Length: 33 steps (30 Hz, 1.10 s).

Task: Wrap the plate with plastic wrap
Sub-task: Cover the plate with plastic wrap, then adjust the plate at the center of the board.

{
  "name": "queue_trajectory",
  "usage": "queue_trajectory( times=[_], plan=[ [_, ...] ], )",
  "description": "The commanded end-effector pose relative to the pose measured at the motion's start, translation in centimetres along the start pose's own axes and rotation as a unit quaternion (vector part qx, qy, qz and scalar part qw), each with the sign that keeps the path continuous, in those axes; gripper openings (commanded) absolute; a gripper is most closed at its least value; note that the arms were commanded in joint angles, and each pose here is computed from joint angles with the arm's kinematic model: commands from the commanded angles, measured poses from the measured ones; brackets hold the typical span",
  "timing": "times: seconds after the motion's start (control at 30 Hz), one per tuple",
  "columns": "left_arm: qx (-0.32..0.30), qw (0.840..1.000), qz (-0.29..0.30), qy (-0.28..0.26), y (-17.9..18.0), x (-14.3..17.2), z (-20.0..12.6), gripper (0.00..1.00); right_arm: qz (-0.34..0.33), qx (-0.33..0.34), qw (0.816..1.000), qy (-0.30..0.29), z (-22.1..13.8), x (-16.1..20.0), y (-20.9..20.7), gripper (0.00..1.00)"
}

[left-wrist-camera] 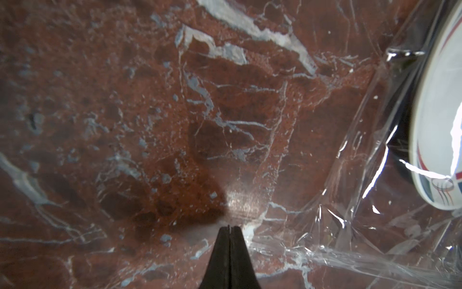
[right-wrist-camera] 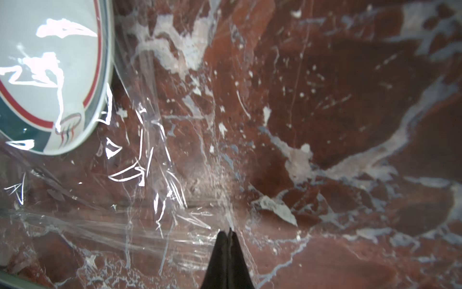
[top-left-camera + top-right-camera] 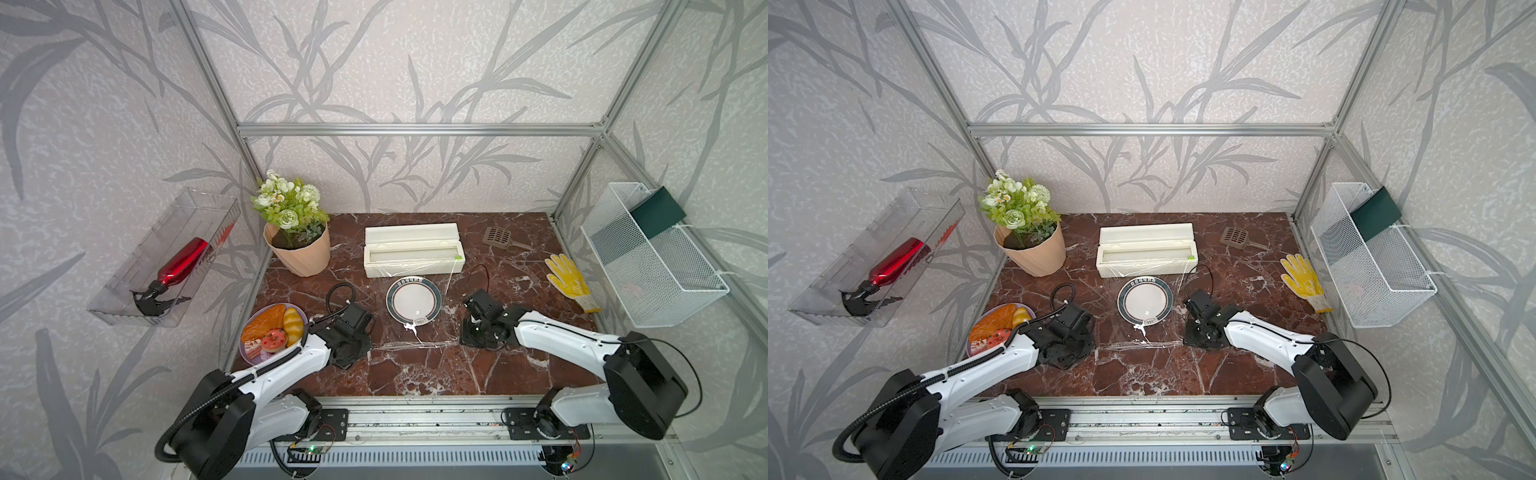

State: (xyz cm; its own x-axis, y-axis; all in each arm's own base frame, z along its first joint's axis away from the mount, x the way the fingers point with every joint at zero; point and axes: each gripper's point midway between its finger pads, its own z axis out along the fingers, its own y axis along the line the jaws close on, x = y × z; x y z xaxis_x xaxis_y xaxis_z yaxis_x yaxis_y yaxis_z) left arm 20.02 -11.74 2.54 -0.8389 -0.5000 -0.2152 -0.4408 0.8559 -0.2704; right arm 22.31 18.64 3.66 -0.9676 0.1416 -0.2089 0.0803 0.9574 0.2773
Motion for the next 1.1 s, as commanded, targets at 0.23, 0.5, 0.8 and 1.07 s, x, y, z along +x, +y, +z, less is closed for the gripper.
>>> queue_trajectory(
  times=[0.23, 0.5, 0.8, 1.07],
  plan=[
    [-0.028, 0.997, 0.003, -0.068, -1.6, -4.5, 0.3, 0.0, -0.034, 0.067, 0.997, -0.012, 1.8, -4.1, 0.0, 0.0],
    [-0.07, 0.997, -0.007, -0.044, -1.9, -6.2, 1.8, 0.0, -0.029, 0.067, 0.997, -0.016, 2.8, -6.7, 0.1, 0.0],
    [-0.053, 0.997, -0.003, -0.051, -4.5, -8.2, 2.7, 0.0, -0.035, 0.039, 0.998, -0.025, 3.7, -9.0, 1.4, 0.0],
    [-0.044, 0.998, -0.004, -0.055, -6.4, -9.8, 3.5, 0.0, -0.027, 0.009, 0.999, -0.025, 4.5, -11.2, 2.6, 0.0]
  ],
)
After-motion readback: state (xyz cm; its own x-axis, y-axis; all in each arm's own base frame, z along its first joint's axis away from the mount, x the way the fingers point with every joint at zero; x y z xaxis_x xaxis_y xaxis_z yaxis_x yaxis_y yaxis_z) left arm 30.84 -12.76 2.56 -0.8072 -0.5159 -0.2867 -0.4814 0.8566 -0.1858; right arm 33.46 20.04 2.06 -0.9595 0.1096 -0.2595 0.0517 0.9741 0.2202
